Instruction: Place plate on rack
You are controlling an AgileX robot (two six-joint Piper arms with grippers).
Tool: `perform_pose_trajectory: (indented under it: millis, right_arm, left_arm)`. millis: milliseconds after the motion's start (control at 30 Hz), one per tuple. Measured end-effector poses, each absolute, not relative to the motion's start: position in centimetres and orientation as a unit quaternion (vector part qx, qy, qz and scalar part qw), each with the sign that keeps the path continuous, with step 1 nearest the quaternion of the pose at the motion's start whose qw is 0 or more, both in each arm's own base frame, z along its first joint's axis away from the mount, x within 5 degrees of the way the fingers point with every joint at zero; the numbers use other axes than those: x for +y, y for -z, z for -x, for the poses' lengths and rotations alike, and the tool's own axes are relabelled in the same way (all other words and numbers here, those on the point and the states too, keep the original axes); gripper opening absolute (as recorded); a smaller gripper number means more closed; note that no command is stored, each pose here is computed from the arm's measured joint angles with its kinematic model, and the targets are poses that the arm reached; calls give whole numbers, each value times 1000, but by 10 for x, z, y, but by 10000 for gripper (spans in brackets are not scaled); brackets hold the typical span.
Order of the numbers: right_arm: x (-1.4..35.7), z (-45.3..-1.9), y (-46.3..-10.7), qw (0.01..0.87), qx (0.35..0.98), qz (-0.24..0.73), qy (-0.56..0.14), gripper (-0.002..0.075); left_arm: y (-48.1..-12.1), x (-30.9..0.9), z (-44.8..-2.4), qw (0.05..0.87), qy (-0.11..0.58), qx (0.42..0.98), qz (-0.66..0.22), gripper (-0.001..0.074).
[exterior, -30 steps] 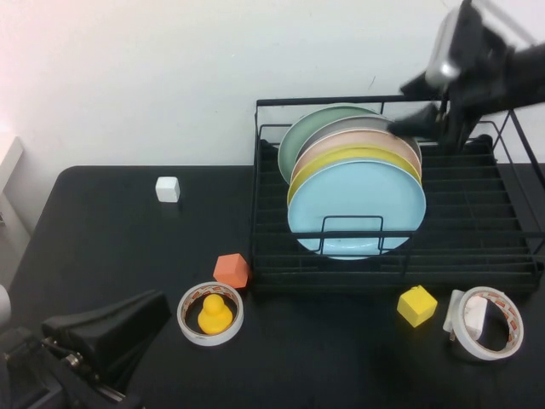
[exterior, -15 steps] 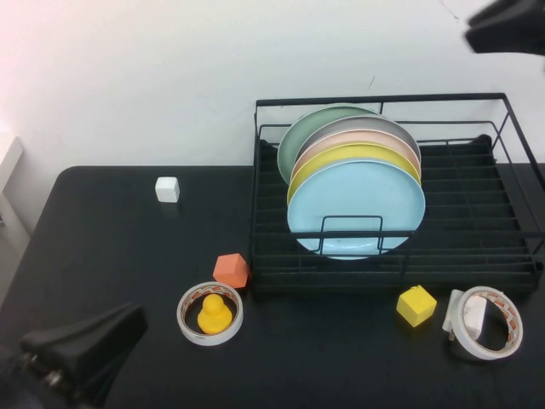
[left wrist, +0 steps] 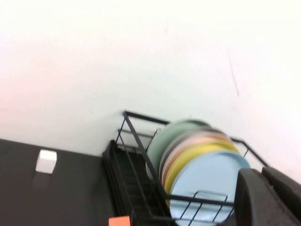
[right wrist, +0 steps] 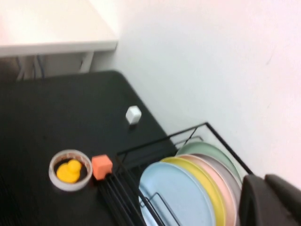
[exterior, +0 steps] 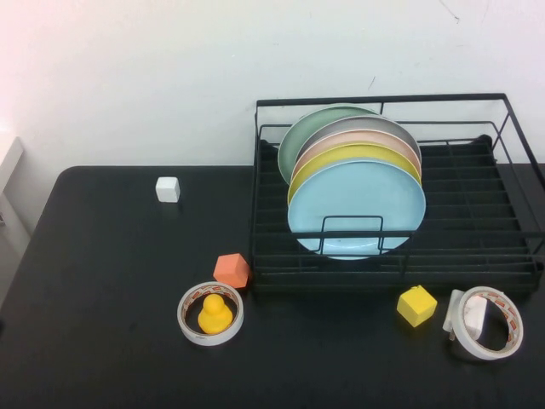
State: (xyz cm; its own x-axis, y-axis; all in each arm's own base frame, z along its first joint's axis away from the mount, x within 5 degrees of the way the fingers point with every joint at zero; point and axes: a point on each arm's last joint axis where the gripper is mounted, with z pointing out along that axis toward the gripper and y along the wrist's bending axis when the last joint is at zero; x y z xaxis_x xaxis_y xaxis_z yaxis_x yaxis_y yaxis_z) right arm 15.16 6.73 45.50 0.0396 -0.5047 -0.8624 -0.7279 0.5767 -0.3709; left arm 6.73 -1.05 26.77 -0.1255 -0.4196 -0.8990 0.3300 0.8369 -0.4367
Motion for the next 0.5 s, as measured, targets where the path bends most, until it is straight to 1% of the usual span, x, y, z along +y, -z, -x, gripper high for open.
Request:
perform_pose_trajectory:
  millis: [333,500]
  right_arm:
    - [55,-60,-403,644,649,396,-83,1]
    - [53,-36,-378,655,641,391,-84,1]
  left_arm:
    - [-269,-4,-64,669,290,682,48,-1]
    - [-269,-4,-64,669,290,683,49,-1]
